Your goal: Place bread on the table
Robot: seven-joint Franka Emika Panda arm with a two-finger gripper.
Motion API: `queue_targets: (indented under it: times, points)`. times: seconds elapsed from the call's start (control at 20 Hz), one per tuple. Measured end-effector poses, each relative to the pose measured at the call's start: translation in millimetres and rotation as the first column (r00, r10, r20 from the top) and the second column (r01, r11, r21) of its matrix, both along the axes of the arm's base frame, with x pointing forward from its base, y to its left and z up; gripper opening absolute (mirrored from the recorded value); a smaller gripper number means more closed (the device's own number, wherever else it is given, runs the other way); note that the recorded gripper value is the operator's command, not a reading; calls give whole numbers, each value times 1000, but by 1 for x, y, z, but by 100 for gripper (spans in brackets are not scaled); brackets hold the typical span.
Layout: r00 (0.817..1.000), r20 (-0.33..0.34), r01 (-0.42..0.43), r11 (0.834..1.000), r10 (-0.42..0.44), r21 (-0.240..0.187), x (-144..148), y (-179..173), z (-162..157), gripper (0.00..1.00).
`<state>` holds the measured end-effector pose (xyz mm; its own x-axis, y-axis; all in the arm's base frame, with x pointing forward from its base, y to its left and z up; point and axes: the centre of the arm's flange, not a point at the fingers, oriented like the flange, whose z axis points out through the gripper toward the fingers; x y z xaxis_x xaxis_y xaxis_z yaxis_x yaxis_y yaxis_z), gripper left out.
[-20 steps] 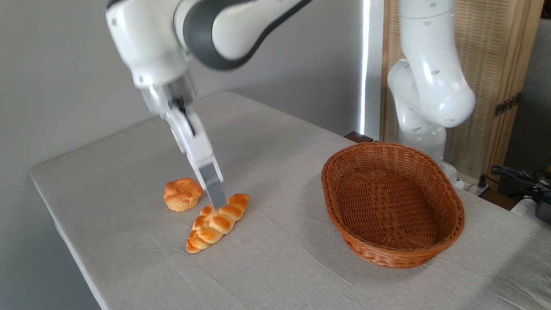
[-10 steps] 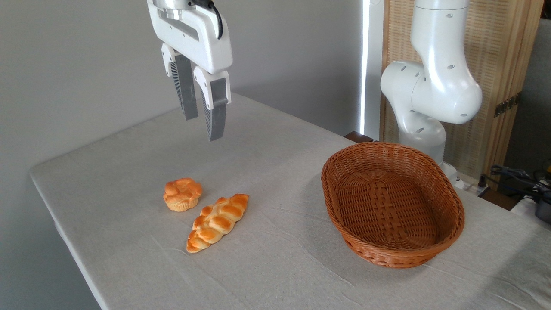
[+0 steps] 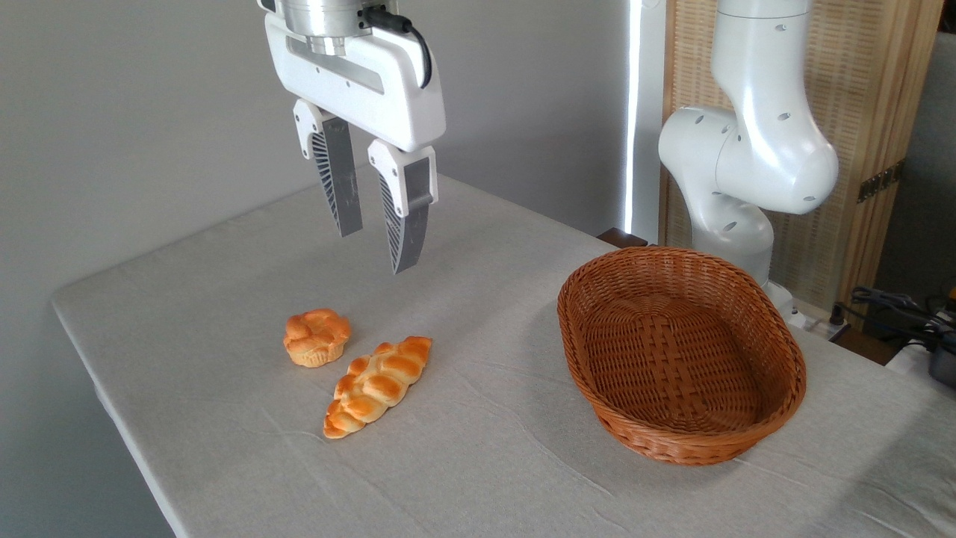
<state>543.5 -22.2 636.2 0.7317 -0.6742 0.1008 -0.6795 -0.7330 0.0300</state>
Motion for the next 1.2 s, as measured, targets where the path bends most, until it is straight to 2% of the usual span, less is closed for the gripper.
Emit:
queue_targets:
  times: [0.3, 0.5, 1.2]
  points:
    - [999, -32, 10, 1000, -9, 15, -4, -2, -2, 100]
    - [999, -35, 16, 999, -14, 40, -3, -3, -4, 100]
    - [999, -39, 25, 997, -22, 67, -1, -5, -6, 100]
